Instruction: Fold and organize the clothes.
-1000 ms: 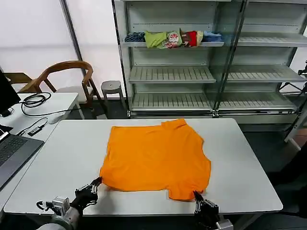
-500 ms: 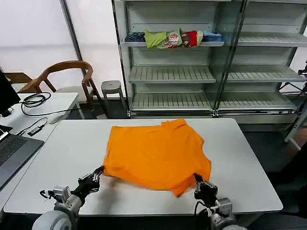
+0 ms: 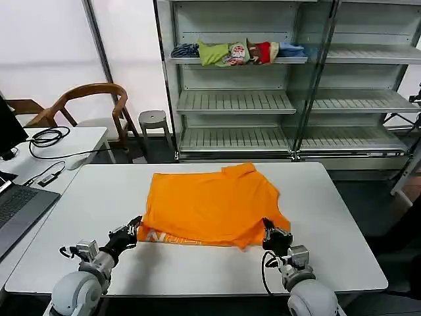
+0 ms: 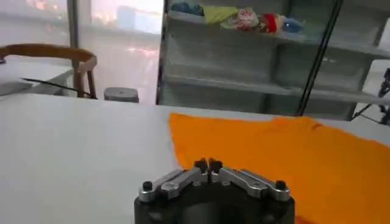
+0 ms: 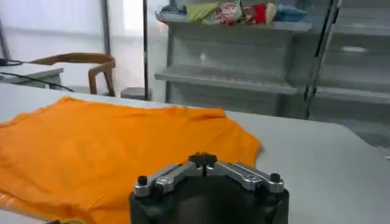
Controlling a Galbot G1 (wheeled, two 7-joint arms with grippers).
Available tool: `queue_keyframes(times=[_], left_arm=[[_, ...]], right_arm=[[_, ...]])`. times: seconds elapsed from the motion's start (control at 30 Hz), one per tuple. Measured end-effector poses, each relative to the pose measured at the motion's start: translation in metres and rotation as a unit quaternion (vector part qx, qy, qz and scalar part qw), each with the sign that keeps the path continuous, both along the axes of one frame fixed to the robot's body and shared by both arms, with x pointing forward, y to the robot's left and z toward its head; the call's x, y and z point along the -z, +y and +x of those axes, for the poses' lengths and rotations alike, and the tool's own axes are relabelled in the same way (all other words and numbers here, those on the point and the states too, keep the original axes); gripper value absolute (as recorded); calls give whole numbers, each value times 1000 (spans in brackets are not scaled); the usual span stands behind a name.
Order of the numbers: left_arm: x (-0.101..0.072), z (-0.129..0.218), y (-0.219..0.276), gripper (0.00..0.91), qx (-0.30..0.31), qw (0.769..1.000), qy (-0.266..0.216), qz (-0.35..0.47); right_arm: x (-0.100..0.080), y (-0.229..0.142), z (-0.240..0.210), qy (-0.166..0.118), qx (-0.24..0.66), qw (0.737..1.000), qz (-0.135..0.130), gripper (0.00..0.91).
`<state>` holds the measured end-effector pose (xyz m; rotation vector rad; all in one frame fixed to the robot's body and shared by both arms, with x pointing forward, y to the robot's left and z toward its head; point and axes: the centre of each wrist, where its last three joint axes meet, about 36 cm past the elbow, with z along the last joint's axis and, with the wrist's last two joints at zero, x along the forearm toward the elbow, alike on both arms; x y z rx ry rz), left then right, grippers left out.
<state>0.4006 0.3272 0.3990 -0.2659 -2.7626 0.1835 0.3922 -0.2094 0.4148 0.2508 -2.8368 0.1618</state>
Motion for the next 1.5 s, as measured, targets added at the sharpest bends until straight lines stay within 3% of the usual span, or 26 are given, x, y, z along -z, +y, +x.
queue_keyframes(times=[0.63, 0.67, 0.7, 0.73, 1.0, 1.5], left_arm=[[17, 28, 12, 20, -8, 1000, 9, -2], [18, 28, 13, 151, -8, 1000, 9, -2], [18, 29, 13, 907, -8, 1000, 10, -2], [18, 29, 13, 907, -8, 1000, 9, -2], [15, 30, 18, 907, -10, 1000, -4, 6], [1, 16, 26, 907, -6, 999, -24, 22]], right_arm=[[4, 3, 47, -16, 2, 1000, -23, 0], [5, 4, 49, -17, 1, 1000, -25, 0], [6, 4, 50, -17, 0, 1000, -26, 40], [7, 5, 52, -16, 0, 999, -28, 907], [15, 7, 61, -16, -4, 999, -39, 907], [10, -15, 44, -21, 8, 999, -46, 907]])
